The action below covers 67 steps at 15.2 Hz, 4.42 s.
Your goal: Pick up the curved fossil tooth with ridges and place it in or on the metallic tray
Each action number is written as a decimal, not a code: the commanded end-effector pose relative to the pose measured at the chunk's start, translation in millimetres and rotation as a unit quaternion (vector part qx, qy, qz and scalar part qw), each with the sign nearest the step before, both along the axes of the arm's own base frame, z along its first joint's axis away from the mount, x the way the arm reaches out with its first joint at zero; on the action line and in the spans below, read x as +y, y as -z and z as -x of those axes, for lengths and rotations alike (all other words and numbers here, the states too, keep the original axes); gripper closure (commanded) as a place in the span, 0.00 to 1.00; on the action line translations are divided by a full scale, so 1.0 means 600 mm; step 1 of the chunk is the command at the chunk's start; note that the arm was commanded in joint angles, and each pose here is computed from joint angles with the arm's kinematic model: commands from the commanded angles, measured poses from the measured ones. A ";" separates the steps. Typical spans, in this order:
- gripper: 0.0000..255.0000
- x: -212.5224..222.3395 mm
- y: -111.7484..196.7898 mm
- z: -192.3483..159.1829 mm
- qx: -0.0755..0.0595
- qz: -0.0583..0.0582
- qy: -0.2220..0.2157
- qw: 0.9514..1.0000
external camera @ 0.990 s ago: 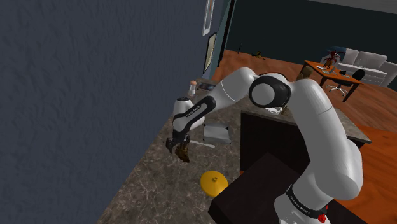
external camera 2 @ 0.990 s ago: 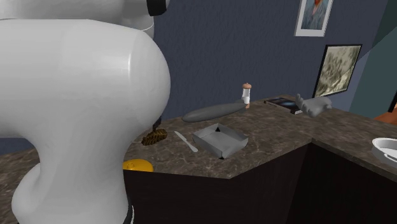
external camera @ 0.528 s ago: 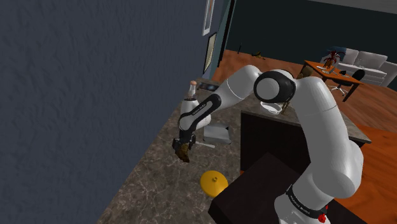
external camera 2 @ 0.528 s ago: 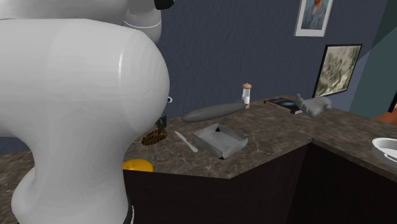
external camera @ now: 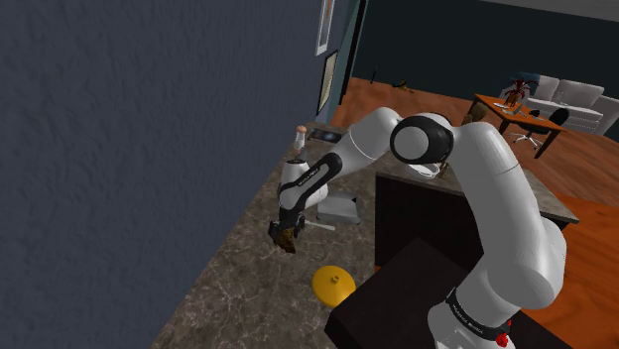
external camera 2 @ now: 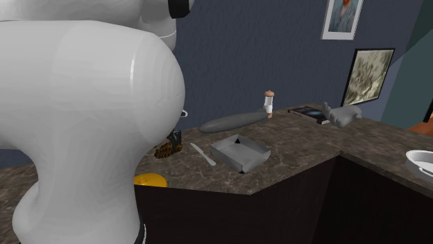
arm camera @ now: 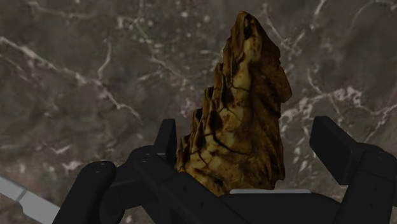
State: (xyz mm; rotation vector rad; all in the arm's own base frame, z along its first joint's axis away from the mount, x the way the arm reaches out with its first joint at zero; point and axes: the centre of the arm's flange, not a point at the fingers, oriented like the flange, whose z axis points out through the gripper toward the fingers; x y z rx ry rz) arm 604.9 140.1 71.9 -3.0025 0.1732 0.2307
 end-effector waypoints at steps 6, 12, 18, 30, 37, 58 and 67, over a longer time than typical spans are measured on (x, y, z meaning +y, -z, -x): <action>1.00 0.000 0.000 0.000 0.000 0.000 0.000 1.000; 1.00 0.000 0.000 0.000 0.000 0.000 0.000 1.000; 1.00 0.000 -0.044 0.000 0.000 0.000 0.000 1.000; 1.00 0.000 -0.149 0.000 0.000 0.000 0.000 1.000; 1.00 -0.022 -0.202 -0.001 0.000 0.000 0.000 1.000; 1.00 -0.483 -0.217 -0.029 0.000 0.000 0.000 1.000; 1.00 -0.579 -0.185 -0.034 0.000 0.000 0.000 1.000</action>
